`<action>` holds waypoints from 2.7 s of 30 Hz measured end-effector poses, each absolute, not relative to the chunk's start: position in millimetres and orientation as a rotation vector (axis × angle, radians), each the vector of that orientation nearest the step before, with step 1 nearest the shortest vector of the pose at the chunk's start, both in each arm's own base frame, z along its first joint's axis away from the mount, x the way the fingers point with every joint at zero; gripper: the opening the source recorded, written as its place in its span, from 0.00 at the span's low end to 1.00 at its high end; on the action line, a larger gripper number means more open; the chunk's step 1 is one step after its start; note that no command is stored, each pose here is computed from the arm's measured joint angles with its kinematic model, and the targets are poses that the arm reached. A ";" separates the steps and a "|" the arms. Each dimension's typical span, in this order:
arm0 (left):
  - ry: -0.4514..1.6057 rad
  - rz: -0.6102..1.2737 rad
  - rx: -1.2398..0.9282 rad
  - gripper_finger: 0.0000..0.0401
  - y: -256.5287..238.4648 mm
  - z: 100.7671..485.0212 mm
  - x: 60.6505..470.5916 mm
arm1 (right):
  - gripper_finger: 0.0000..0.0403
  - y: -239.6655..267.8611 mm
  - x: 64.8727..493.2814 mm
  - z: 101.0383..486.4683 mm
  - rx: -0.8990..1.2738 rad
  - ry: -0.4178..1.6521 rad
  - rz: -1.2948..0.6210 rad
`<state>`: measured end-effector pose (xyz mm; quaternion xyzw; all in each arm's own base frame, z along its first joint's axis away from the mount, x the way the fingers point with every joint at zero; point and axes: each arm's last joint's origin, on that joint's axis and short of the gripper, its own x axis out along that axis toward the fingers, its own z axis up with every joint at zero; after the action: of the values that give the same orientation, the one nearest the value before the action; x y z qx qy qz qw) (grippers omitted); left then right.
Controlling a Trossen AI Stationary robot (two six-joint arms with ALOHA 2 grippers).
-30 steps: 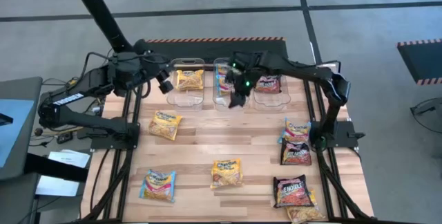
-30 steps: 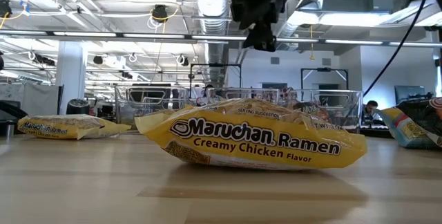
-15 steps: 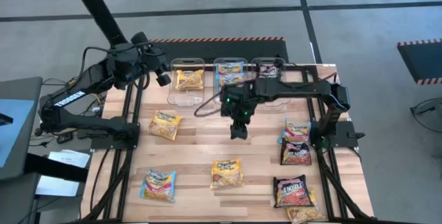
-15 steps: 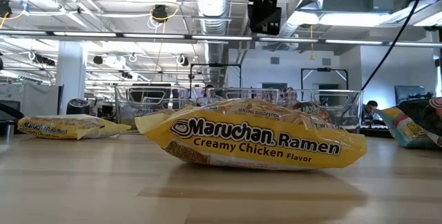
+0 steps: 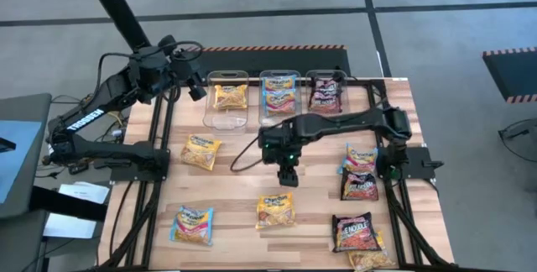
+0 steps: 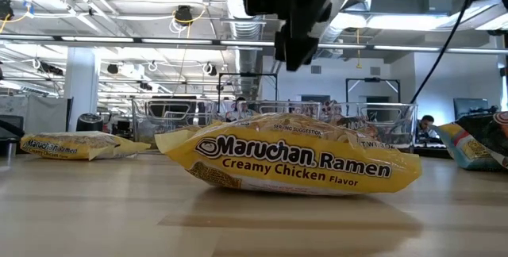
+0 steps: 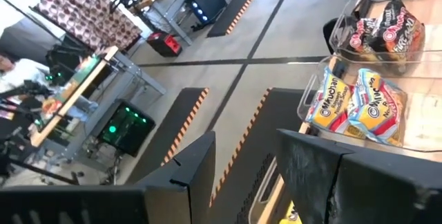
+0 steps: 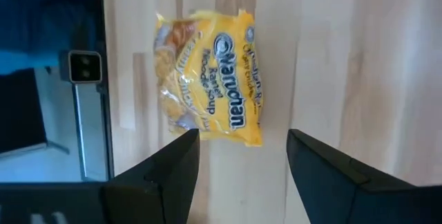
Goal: Sort Maruchan noodles
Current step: Put the yellow noodle pack into the left transparent bin
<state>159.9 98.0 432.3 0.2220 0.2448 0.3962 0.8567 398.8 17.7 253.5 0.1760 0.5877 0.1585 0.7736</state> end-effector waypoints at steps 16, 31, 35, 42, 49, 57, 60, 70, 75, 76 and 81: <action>0.571 0.822 0.404 0.35 96.7 424.6 157.9 | 0.60 42.9 420.3 206.9 0.361 1.334 0.383; 0.595 0.767 0.404 0.35 95.4 421.6 157.9 | 0.60 65.2 426.8 164.4 0.376 1.452 0.332; 0.597 0.767 0.404 0.35 95.4 421.5 157.8 | 0.60 65.2 426.2 165.4 0.378 1.457 0.300; 0.610 0.763 0.403 0.35 95.1 420.3 157.4 | 0.59 65.1 427.6 165.1 0.382 1.446 0.266; 0.629 0.757 0.403 0.35 94.8 418.7 156.8 | 0.59 68.6 428.2 165.4 0.385 1.437 0.283; 0.631 0.755 0.405 0.35 94.8 418.6 156.7 | 0.59 79.7 424.1 157.9 0.374 1.439 0.312; 0.634 0.754 0.412 0.35 94.8 418.6 156.7 | 0.59 79.2 421.7 153.9 0.395 1.462 0.272; 0.634 0.754 0.412 0.35 94.8 418.6 156.7 | 0.47 77.0 423.3 153.9 0.406 1.450 0.218; 0.634 0.754 0.412 0.35 94.8 418.6 156.7 | 0.20 77.1 424.7 155.0 0.408 1.434 0.220; 0.634 0.754 0.412 0.35 94.8 418.6 156.7 | 0.15 76.7 424.8 155.0 0.408 1.433 0.219; 0.635 0.754 0.413 0.35 94.8 418.6 156.7 | 0.03 76.8 425.7 155.3 0.432 1.428 0.198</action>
<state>156.7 94.8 418.6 0.1967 0.3024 0.3591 0.8608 425.7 76.8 155.3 0.1964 0.6486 0.0900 0.7298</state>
